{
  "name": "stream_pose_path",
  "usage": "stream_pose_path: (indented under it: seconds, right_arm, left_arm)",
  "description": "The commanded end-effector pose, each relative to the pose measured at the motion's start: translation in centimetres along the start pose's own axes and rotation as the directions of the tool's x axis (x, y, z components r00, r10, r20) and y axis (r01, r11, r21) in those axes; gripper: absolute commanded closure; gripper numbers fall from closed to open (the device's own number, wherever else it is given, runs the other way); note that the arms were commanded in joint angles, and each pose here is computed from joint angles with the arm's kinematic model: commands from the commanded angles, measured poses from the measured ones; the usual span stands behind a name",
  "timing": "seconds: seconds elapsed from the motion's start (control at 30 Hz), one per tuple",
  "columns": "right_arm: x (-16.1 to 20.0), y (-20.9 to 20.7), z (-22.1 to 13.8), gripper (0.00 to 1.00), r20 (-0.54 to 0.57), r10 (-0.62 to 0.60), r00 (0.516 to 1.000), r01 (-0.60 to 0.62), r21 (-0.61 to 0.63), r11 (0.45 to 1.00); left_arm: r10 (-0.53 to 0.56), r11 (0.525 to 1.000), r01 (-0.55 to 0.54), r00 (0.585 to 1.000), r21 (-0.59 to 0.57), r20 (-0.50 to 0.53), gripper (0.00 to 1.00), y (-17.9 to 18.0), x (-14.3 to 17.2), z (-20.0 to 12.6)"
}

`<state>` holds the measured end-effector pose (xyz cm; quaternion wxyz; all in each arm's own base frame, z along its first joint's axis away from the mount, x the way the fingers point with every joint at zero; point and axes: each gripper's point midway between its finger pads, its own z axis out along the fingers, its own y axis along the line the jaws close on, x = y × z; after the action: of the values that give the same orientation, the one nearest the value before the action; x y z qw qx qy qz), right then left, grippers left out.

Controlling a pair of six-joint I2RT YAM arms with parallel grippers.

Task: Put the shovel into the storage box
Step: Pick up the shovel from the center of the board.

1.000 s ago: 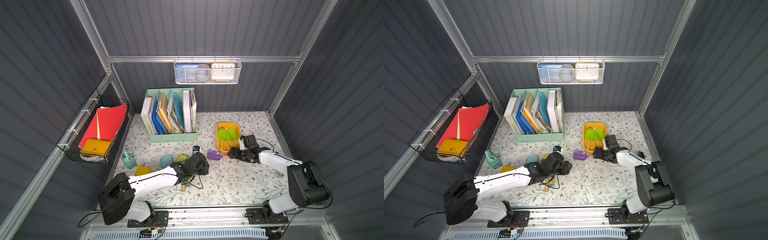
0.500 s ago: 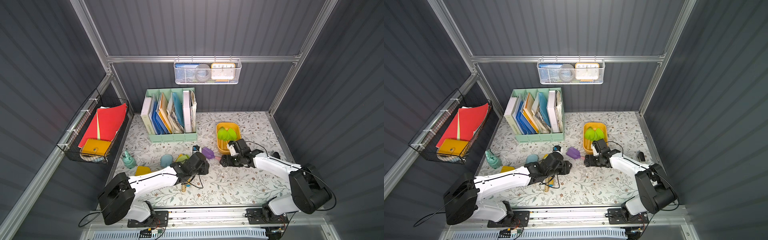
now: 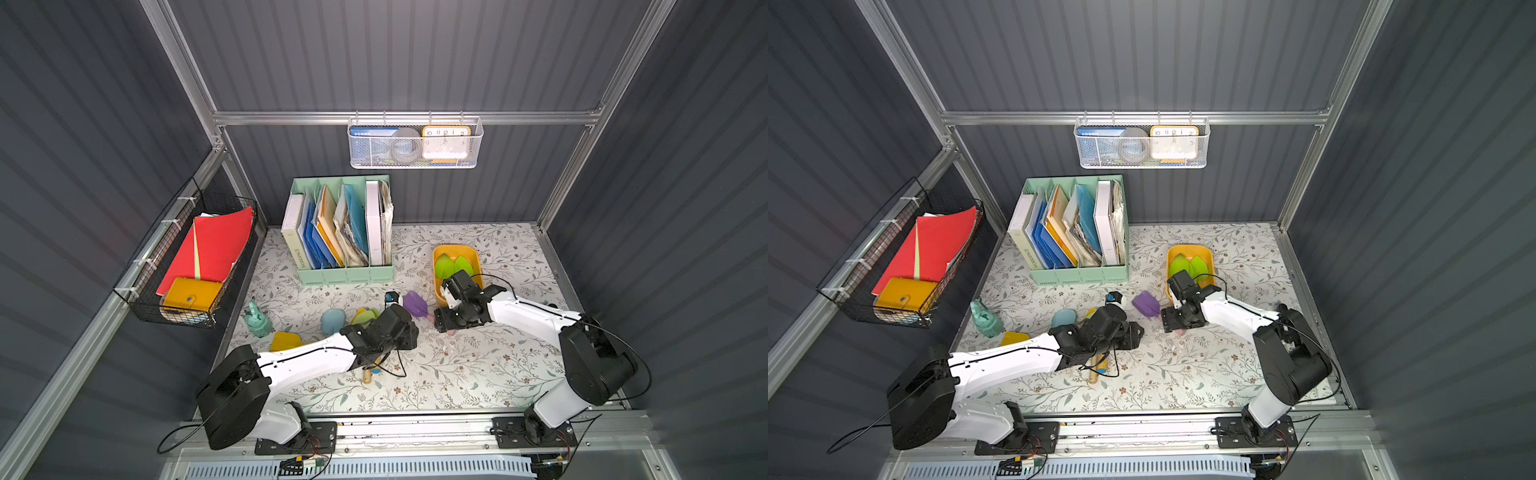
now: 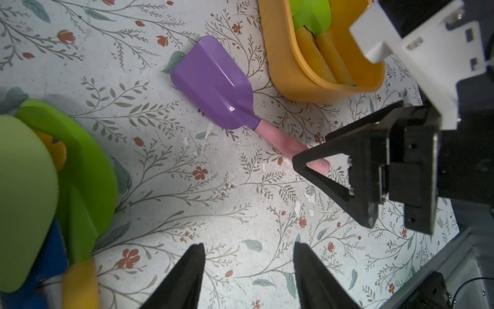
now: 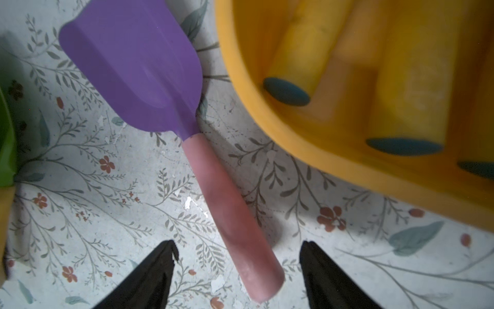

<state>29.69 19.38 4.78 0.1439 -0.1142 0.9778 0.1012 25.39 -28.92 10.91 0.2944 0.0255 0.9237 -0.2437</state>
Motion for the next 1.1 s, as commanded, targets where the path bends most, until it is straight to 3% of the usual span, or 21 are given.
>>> stream_pose_path:
  seconds: [0.0,0.57,0.77,1.07]
  right_arm:
    - [0.9,0.2,0.8,0.28,-0.068,-0.047,0.997,0.05,0.05,0.998]
    - [2.1,2.6,3.1,0.57,-0.142,-0.143,0.98,0.16,0.114,0.981]
    - [2.3,4.7,2.4,0.68,-0.142,-0.155,0.978,0.163,0.049,0.985]
    - [0.8,6.2,-1.3,0.74,-0.042,-0.142,0.989,0.142,0.0,0.99]
  left_arm:
    - [-0.014,1.0,0.014,1.0,-0.02,0.005,0.41,0.8,0.1,-0.1]
    - [-0.022,0.999,0.022,1.0,-0.026,0.009,0.41,1.3,0.1,-0.2]
    - [-0.028,0.999,0.028,1.0,-0.029,0.014,0.41,1.5,0.0,-0.2]
    - [-0.039,0.999,0.04,0.998,-0.016,0.047,0.41,1.3,-0.7,-1.3]
